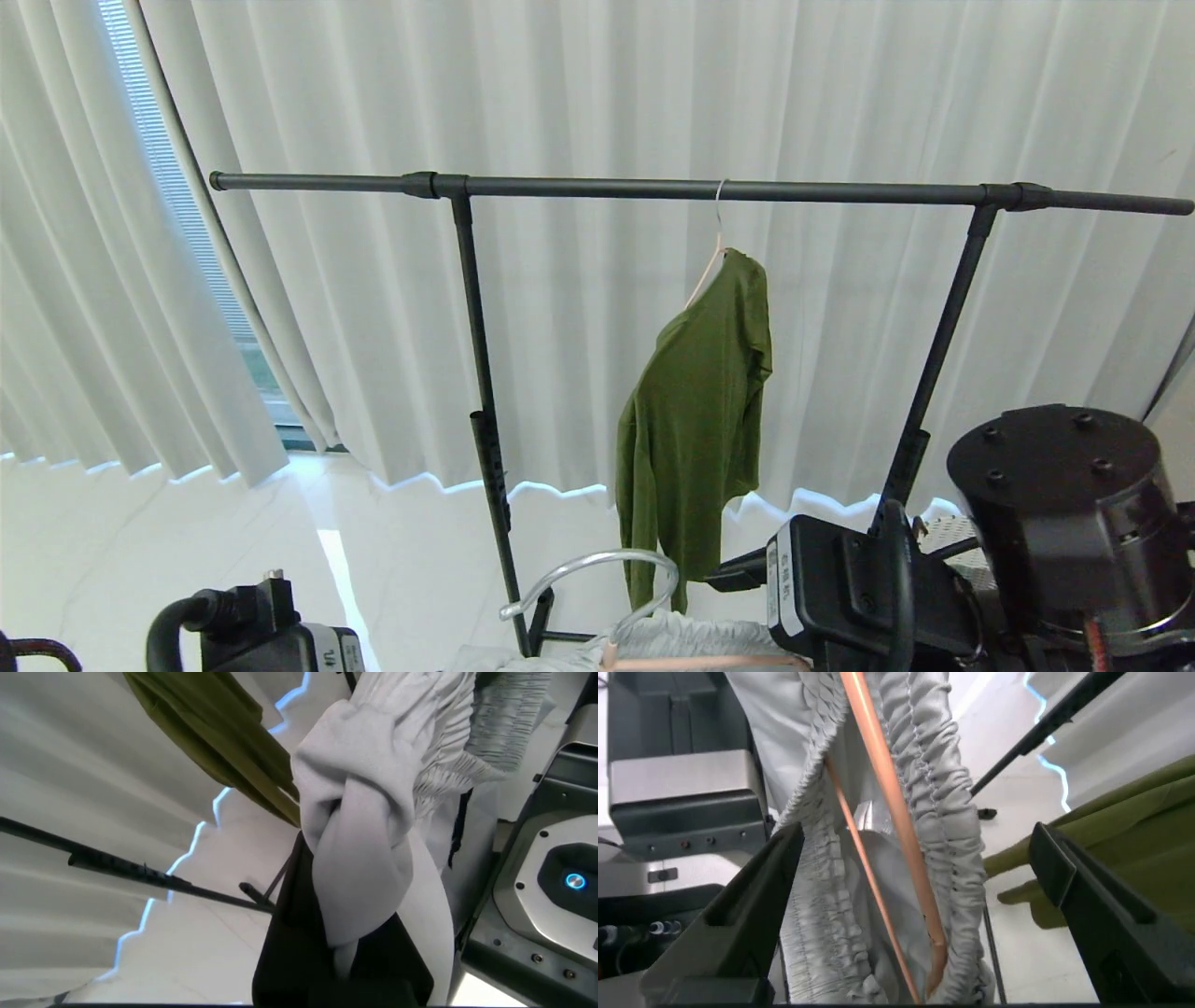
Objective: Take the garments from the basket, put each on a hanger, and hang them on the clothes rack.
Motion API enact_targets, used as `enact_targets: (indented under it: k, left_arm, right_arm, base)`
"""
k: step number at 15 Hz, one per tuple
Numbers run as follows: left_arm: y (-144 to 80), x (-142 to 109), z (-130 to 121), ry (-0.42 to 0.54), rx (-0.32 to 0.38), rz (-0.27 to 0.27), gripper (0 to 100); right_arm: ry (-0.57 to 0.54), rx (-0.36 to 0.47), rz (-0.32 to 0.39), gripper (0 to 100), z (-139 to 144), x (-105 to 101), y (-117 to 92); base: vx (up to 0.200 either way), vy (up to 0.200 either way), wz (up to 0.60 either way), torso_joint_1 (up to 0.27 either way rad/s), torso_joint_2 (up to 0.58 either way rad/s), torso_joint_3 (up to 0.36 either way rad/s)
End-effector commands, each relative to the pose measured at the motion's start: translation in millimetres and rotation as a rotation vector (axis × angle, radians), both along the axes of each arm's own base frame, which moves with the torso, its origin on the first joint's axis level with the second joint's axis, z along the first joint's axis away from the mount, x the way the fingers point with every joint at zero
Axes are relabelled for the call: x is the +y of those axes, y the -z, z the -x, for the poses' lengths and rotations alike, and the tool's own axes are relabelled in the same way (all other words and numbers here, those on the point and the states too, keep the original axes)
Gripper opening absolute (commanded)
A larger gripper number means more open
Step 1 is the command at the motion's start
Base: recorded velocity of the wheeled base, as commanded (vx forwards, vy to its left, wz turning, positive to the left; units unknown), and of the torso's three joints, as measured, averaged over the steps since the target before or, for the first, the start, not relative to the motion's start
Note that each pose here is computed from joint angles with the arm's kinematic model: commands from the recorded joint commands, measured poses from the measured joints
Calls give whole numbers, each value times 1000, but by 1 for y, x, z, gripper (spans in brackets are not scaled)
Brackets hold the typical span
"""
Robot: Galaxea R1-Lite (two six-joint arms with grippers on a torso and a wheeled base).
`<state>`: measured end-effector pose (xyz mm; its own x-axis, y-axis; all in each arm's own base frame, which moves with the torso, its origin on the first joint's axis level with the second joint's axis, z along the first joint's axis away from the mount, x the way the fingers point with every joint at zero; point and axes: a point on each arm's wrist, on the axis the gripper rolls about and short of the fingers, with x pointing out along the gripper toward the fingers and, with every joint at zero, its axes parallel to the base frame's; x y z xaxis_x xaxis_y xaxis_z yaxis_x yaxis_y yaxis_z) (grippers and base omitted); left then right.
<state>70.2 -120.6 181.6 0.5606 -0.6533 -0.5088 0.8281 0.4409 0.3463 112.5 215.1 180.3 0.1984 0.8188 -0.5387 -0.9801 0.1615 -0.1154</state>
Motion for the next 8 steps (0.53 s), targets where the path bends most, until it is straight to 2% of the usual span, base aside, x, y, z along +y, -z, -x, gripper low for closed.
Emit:
enact_targets:
  k: [1,8]
  left_arm:
    - [0,-1,1,9,0,1,0]
    - [0,0,1,11,-2,3,0]
  right_arm:
    - [-4,4,17,0,-2,4,5]
    - [2,-10,23,0,-4,3,5]
  base:
    - [0,0,0,0,0,0]
    - [0,0,0,0,0,0]
